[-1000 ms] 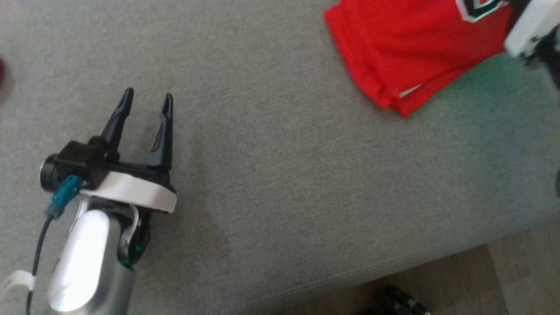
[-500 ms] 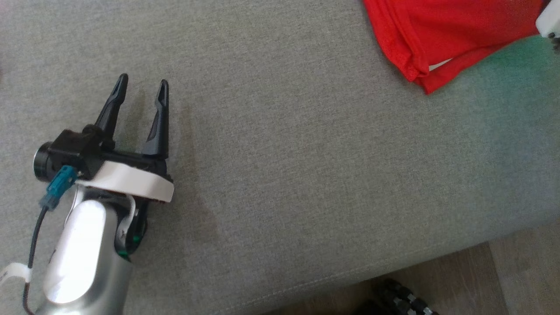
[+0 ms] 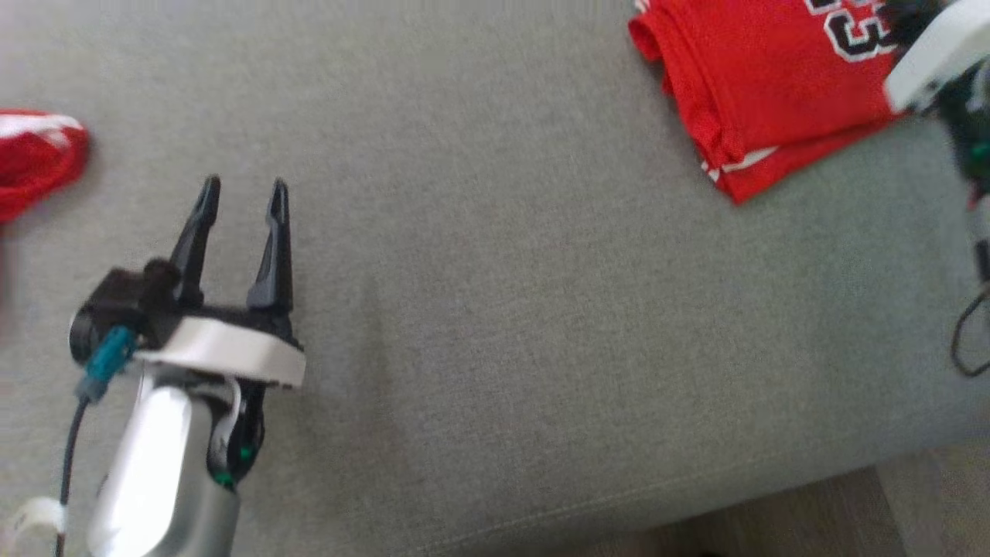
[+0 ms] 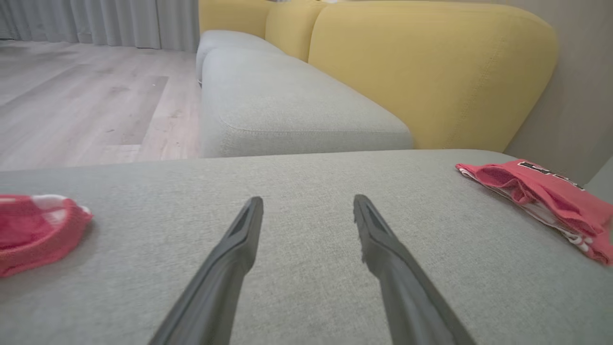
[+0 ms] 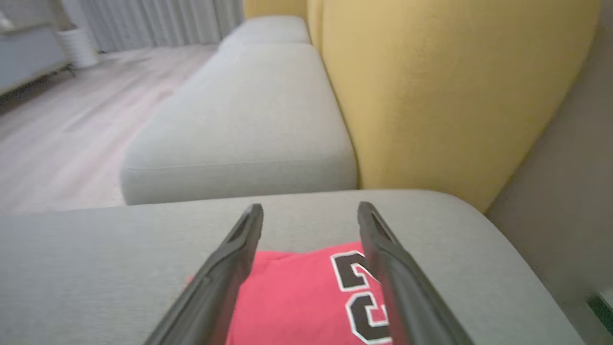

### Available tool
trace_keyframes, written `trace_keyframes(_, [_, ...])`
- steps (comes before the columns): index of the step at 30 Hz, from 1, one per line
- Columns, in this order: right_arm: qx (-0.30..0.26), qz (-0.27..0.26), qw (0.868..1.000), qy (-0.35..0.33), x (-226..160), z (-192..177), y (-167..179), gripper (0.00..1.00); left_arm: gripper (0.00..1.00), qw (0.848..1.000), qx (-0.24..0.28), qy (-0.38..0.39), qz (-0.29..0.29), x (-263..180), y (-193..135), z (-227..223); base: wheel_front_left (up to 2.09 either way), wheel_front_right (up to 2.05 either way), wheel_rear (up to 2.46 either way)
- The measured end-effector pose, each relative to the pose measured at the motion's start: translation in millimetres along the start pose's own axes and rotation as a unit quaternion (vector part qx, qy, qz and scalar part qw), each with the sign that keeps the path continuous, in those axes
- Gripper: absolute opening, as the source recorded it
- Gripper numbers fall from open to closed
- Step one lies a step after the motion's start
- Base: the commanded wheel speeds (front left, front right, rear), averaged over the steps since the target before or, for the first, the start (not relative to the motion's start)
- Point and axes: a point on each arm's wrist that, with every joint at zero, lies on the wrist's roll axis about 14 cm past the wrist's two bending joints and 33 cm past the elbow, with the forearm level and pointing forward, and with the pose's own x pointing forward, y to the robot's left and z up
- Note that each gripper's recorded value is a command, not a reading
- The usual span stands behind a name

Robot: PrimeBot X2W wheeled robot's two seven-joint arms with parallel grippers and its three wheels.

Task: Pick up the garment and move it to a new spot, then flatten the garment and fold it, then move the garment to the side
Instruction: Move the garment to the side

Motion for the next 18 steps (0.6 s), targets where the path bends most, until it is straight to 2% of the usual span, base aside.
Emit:
trace_keyframes(6, [0.006, 0.052, 0.995, -0.079, -34, 31, 45, 1.0, 1.0, 0.999, 0.011, -0.019, 0.038, -36, 13, 25, 0.0, 0.0, 0.0])
trace_keyframes(10, [0.019, 0.085, 0.992, -0.089, -58, 22, 75, 1.0, 1.0, 0.997, 0.019, -0.041, 0.068, -58, 24, 46, 0.0, 0.0, 0.0])
trace_keyframes(18, [0.049, 0.125, 0.982, -0.132, -99, 2, 110, 1.0, 1.0, 0.99, 0.024, -0.06, 0.127, -109, 47, 64, 0.0, 0.0, 0.0])
